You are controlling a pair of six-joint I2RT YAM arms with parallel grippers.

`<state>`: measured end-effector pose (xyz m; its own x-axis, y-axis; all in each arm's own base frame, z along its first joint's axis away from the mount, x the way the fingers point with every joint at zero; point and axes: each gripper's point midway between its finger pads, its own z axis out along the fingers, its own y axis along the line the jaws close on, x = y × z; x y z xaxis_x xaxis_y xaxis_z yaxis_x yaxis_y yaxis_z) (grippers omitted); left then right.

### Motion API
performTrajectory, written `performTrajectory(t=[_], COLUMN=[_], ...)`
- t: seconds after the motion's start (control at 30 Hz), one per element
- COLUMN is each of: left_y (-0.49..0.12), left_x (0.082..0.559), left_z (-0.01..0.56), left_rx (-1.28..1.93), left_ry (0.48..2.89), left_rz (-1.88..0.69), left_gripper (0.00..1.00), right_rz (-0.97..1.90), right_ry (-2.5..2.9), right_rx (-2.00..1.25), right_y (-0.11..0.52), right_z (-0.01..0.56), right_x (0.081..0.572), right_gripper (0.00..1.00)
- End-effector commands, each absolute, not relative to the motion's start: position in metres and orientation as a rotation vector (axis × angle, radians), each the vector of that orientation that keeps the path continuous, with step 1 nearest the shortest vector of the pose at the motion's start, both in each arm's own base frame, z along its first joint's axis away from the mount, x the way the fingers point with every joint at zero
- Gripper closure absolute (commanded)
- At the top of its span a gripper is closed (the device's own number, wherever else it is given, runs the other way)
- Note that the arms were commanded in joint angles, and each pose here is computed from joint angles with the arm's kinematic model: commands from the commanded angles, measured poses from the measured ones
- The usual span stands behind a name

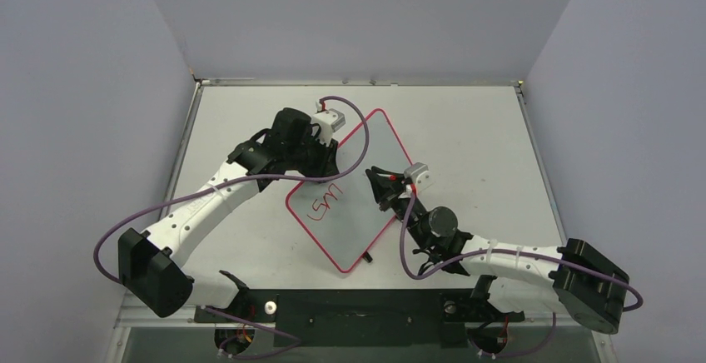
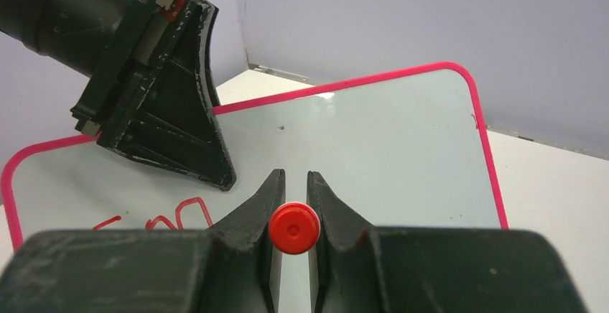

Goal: Write a sentence on the whiteboard

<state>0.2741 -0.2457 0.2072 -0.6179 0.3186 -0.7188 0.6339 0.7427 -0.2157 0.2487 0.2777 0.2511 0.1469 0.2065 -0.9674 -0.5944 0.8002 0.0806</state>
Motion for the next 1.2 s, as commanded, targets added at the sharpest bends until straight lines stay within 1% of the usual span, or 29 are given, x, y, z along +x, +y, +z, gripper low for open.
performTrajectory(t=[0.0,0.43,0.93,1.17], left_y=[-0.217,-0.219,-0.221,-0.221], left_x=[0.286,0.283,0.28,0.28], left_z=[0.188,0.185,0.185,0.185], left_rx=[0.803,0.818,0.829,0.828], left_ry=[2.256,2.259,2.258,2.256], left_rz=[-0.348,-0.348,-0.359,-0.359], left_gripper=[1.0,1.0,1.0,1.0], right_rz=[0.699,0.836,0.868,0.831], right_ry=[1.235,1.218,1.213,1.228], right_rx=[-0.341,-0.345,-0.362,-0.357], right_y=[0.283,0.299,0.322,0.326], right_z=[0.267,0.268,0.274,0.271], right_x=[0.241,0.235,0.242,0.251], right_gripper=[1.0,1.0,1.0,1.0])
